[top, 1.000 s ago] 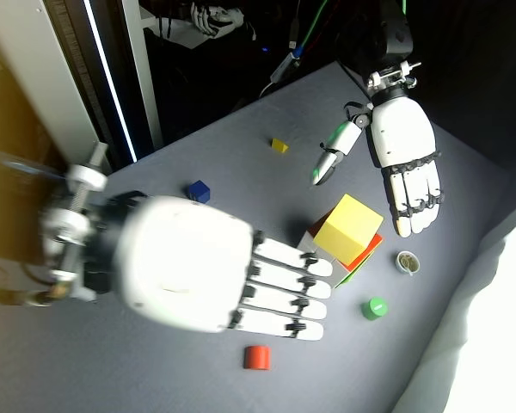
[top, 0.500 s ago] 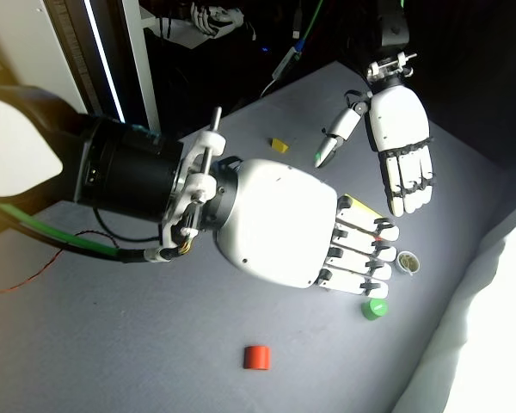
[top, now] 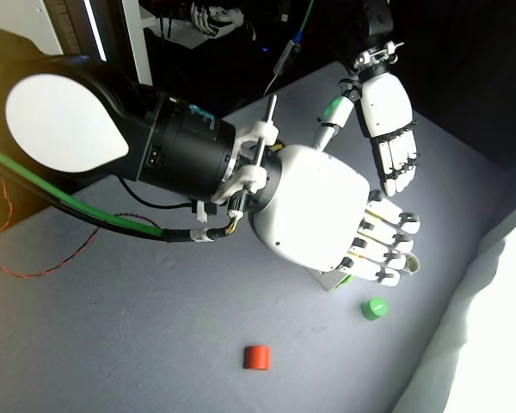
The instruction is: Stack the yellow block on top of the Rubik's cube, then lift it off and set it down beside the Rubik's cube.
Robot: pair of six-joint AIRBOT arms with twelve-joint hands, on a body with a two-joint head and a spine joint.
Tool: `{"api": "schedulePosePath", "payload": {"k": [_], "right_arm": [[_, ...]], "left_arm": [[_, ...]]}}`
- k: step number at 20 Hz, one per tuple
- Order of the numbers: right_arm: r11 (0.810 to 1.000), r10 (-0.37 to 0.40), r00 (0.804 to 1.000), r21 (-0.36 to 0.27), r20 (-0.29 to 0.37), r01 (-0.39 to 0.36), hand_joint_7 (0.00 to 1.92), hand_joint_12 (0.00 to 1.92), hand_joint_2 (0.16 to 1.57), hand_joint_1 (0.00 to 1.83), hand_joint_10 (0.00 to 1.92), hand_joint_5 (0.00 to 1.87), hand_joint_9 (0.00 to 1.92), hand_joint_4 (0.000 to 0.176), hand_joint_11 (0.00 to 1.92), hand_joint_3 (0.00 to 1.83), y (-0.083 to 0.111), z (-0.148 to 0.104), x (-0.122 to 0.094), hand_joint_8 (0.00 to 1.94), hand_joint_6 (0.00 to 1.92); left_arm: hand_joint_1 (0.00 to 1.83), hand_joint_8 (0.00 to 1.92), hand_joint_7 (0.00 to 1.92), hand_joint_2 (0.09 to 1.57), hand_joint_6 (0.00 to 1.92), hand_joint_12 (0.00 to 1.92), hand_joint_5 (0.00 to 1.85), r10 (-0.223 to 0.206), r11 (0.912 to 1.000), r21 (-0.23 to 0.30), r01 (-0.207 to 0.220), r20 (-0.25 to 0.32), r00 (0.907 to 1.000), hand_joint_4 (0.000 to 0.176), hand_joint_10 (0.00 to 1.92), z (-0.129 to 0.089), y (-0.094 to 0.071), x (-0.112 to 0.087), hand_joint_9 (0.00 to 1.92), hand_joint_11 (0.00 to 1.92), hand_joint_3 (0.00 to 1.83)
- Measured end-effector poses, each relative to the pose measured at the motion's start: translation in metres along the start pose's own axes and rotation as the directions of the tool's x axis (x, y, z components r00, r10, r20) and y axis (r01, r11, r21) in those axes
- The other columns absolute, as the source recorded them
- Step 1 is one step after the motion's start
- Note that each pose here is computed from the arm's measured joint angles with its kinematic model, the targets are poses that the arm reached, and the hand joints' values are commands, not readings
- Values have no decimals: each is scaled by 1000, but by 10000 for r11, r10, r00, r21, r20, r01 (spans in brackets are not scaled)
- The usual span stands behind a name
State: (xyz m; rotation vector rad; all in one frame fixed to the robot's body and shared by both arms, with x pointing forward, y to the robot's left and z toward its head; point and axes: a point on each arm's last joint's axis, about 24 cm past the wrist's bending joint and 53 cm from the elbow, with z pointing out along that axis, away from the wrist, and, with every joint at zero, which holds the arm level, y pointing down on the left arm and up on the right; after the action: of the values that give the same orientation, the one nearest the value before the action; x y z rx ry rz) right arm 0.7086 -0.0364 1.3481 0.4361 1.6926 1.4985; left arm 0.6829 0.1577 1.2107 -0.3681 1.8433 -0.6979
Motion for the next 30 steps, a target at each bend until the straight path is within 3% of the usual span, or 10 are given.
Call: {"api": "schedulePosePath", "payload": {"k": [3,4,6,14,19,24,29,30], "right_arm": [[9997,62,9999,-216,-89,-64,0,0,1015,1622,0,0,0,0,0,8,2,9,4,0,0],[10000,58,9999,-6,-109,-58,0,0,1011,1621,0,0,0,0,0,6,-7,15,5,0,0],[9992,93,9999,384,-65,-91,0,0,1009,1623,0,0,0,0,0,5,-19,22,4,0,0],[9980,626,9974,45,-345,-625,0,0,1032,1604,0,0,0,0,0,12,-7,32,18,0,0],[9942,982,9937,484,-533,-957,0,0,1012,1573,0,0,0,0,0,1,-28,34,31,0,0],[9920,1259,9901,60,-622,-1258,0,0,1036,1572,0,0,0,0,0,10,-17,45,36,0,0],[9924,1227,9917,-62,-385,-1230,0,0,1037,1554,0,0,0,0,0,10,-25,52,25,0,0],[9925,1217,9919,-74,-360,-1221,0,0,1032,1573,0,0,0,0,0,7,-26,52,23,0,0]], "left_arm": [[69,9,84,857,6,371,47,-51,10000,-60,50,-256,9997,0,11,-3,3,12,118,0,3],[77,5,48,859,2,314,12,-158,9998,-124,154,-286,9995,0,5,-5,6,13,85,0,2],[123,1,79,826,0,374,40,-225,9993,-307,217,-247,9994,0,2,-7,13,11,115,0,0],[135,2,83,849,2,312,30,-236,9975,-672,222,-202,9995,0,2,-15,22,14,110,0,2],[123,1,82,840,2,382,47,-403,9959,-817,388,-176,9990,0,1,-16,25,15,118,0,0],[123,3,87,839,2,395,61,-392,9948,-941,384,-67,9992,0,3,-20,27,13,123,0,0],[142,2,82,839,1,356,44,-402,9921,-1180,416,141,9991,0,3,-20,33,8,119,0,0],[136,3,28,861,0,259,8,-435,9917,-1205,452,167,9989,0,4,-20,33,7,64,0,7]]}}
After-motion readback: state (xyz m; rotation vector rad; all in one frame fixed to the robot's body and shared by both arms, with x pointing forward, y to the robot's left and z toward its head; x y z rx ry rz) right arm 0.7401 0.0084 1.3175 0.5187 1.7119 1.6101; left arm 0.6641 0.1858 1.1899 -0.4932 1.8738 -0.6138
